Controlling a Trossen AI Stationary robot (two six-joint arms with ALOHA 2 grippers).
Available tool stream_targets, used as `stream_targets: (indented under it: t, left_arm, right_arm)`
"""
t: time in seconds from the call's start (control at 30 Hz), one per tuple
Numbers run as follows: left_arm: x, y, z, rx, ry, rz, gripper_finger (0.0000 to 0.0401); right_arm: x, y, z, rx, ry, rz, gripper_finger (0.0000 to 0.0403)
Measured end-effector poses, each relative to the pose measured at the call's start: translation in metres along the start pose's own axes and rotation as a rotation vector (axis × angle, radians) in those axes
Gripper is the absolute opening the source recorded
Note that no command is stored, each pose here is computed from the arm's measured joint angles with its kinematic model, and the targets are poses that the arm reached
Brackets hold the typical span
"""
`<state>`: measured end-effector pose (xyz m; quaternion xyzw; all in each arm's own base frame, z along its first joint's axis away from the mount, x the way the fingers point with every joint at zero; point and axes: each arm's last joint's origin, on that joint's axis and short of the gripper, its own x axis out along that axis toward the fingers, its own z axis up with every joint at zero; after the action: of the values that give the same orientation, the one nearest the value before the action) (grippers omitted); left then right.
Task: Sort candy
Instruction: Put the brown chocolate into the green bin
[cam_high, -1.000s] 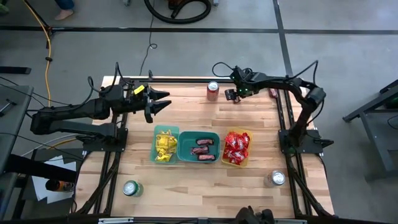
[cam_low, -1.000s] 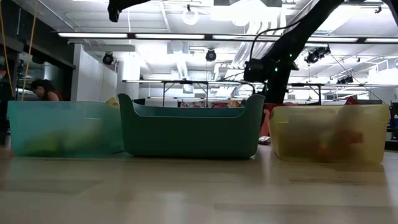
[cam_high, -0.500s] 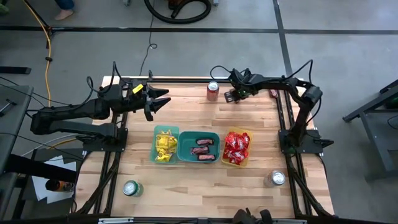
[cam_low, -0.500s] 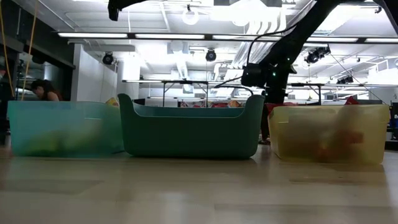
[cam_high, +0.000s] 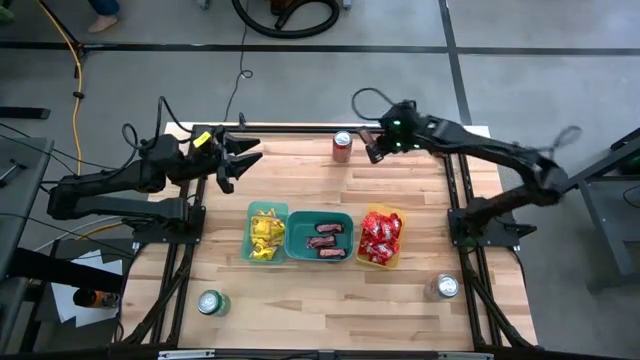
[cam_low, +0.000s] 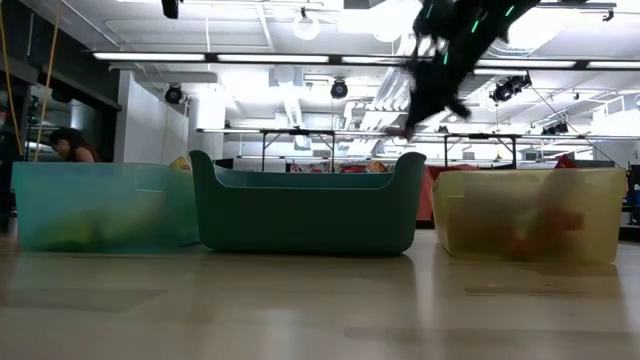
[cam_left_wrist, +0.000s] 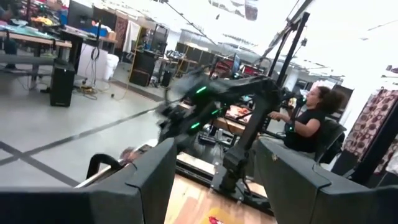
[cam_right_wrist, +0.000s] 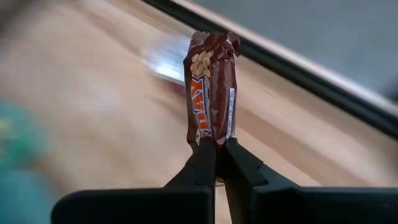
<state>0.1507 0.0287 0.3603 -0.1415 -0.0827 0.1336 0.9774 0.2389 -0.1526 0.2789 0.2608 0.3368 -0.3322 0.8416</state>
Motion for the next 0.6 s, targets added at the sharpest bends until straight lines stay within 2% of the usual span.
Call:
stream_targets:
  t: [0.17, 0.3, 0.43, 0.6]
  left_arm:
    - [-0.001, 0.0, 0.001, -0.006, -0.003, -0.001, 0.0207]
    - [0.001, 0.0, -0.001, -0.016, 0.006, 0.002, 0.0207]
    - [0.002, 0.0, -0.001, -0.022, 0.002, 0.001, 0.0207]
    - [0.002, 0.0, 0.0, -0.024, -0.01, -0.003, 0.0207]
  right_arm:
    - [-0.062, 0.046, 0.001, -0.125, -0.236, 0.349, 0.0002]
    - [-0.089, 0.086, -0.01, -0.254, -0.351, 0.569, 0.0002]
    - [-0.095, 0.124, -0.022, -0.363, -0.429, 0.715, 0.0001]
    - [-0.091, 0.15, -0.035, -0.431, -0.446, 0.794, 0.0001]
